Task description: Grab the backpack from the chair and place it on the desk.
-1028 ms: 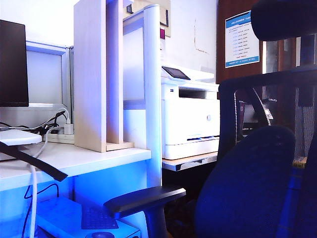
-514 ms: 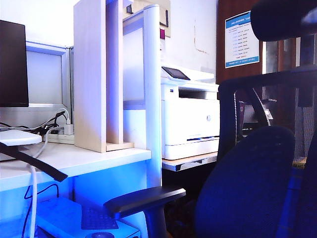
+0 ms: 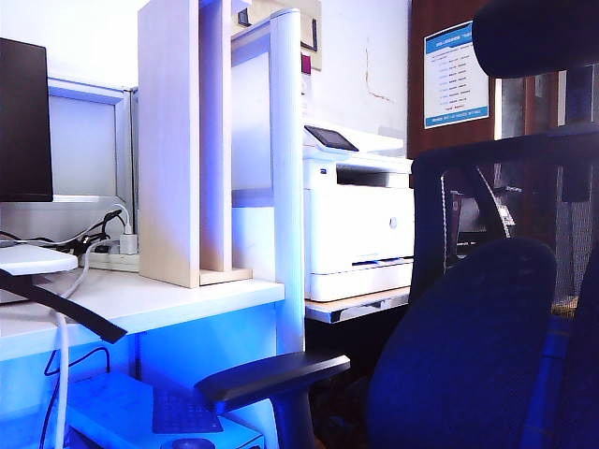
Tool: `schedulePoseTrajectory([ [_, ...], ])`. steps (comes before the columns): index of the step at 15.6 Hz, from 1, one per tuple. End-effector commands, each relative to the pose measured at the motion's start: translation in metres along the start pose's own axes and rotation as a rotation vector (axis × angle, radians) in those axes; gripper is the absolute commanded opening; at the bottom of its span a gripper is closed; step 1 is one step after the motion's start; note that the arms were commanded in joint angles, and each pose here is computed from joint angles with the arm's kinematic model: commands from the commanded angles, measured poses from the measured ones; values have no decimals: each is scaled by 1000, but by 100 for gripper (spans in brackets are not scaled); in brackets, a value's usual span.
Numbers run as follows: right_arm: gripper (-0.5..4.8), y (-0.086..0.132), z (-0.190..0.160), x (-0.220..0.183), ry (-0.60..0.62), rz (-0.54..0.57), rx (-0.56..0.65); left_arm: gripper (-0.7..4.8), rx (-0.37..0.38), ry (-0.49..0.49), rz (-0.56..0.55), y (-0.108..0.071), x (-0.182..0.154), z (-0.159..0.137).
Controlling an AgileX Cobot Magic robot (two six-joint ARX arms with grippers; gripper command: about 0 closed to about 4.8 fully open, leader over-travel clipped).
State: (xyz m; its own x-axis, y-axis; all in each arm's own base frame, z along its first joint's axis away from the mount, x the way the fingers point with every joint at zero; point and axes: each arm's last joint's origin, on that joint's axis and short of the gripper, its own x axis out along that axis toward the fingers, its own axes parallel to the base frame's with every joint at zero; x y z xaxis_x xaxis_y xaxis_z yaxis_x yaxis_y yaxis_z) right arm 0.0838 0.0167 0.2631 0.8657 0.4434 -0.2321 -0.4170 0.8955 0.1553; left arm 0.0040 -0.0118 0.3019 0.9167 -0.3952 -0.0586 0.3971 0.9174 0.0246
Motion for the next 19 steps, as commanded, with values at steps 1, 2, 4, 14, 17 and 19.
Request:
schedulePoseTrajectory([
  [1, 56, 3, -12, -13, -58, -63, -24, -5, -3, 17, 44, 3, 4, -8],
  [2, 11, 6, -14, -23, -133, -89, -47, -5, -26, 36, 53, 5, 9, -14],
  [4, -3, 8, -16, -34, -201, -143, -38, -5, -60, 38, 56, 8, 16, -21],
  [14, -3, -10, -48, -3, -171, -249, 58, -6, -206, -15, 217, 30, 63, -75],
  [17, -2, -19, -73, 13, -117, -291, 65, -5, -210, 7, 265, 36, 80, -109],
  [19, -2, -23, -86, 20, -78, -309, 50, -5, -177, 29, 265, 38, 85, -124],
])
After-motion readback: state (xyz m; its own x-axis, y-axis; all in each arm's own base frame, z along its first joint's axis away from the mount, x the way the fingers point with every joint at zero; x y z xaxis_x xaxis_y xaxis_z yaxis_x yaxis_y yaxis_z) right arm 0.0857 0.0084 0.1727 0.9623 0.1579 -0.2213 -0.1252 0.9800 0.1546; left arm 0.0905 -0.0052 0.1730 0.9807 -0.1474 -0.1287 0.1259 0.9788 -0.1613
